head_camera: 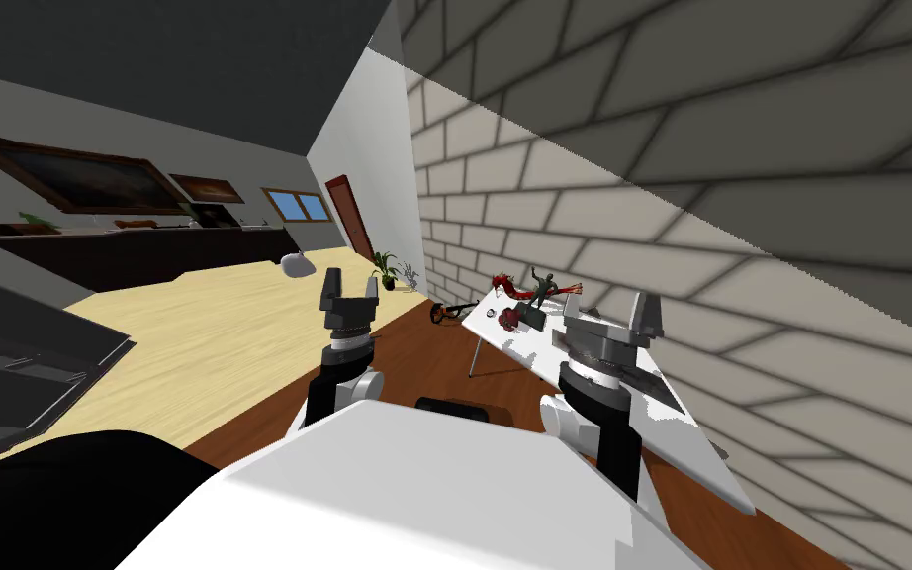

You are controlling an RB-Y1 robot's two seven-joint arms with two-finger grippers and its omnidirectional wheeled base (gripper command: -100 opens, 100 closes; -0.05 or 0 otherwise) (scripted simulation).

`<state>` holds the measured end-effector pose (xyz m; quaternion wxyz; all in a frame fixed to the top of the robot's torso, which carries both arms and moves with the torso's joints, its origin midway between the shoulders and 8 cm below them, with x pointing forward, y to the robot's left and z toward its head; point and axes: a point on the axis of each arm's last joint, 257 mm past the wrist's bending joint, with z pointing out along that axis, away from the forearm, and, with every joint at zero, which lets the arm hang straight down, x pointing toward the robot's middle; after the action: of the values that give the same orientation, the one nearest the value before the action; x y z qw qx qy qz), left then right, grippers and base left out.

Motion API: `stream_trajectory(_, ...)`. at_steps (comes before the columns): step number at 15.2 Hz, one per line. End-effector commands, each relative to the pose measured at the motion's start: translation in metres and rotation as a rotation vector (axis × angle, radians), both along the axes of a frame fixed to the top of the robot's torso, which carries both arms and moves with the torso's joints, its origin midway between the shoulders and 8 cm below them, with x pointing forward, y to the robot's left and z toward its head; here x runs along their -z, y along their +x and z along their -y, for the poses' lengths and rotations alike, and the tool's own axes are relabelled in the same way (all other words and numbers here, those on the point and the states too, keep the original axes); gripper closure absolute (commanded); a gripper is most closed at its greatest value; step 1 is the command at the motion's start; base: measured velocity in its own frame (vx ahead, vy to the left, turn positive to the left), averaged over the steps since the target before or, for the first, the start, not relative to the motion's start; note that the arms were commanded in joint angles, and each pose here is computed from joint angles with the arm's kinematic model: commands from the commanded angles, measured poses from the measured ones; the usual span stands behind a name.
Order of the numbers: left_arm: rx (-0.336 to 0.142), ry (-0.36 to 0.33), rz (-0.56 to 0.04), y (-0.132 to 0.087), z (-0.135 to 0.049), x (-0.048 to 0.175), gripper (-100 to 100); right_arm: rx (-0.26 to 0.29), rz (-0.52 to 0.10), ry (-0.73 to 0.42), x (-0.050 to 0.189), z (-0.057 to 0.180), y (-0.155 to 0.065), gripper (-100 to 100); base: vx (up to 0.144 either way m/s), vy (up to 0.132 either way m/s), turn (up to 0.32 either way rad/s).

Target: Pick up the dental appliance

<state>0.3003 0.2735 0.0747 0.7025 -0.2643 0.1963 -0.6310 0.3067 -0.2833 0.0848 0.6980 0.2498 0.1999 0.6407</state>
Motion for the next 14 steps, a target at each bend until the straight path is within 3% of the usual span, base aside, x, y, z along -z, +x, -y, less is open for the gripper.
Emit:
stream_trajectory(1,0.000,0.000,0.000,0.000,0.000,0.000,0,-0.011,-0.046,-0.050,0.011,-0.009,0.012,-100,-0.029,-0.024,0.078)
stream_trajectory(3,0.000,0.000,0.000,0.000,0.000,0.000,0,-0.021,-0.110,-0.113,0.028,-0.021,0.030,-100,-0.084,-0.074,0.164)
stream_trajectory(6,0.000,0.000,0.000,0.000,0.000,0.000,0,-0.024,-0.152,-0.156,0.040,-0.028,0.040,-100,-0.062,-0.084,0.093)
stream_trajectory(7,0.000,0.000,0.000,0.000,0.000,0.000,0,-0.027,-0.197,-0.200,0.054,-0.034,0.052,-100,-0.057,-0.069,0.153)
stream_trajectory(8,0.000,0.000,0.000,0.000,0.000,0.000,0,-0.026,-0.198,-0.202,0.054,-0.035,0.052,-100,-0.064,-0.073,0.116)
stream_trajectory(11,0.000,0.000,0.000,0.000,0.000,0.000,0,-0.031,-0.301,-0.293,0.089,-0.046,0.076,-100,-0.073,-0.084,0.124)
stream_trajectory(12,0.000,0.000,0.000,0.000,0.000,0.000,0,-0.024,-0.302,-0.309,0.089,-0.048,0.076,-100,-0.070,-0.090,0.141)
stream_trajectory(13,0.000,0.000,0.000,0.000,0.000,0.000,0,-0.027,-0.357,-0.352,0.109,-0.052,0.088,-100,-0.073,-0.092,0.168)
stream_trajectory(14,0.000,0.000,0.000,0.000,0.000,0.000,0,-0.019,-0.360,-0.370,0.110,-0.054,0.088,-100,-0.067,-0.079,0.150)
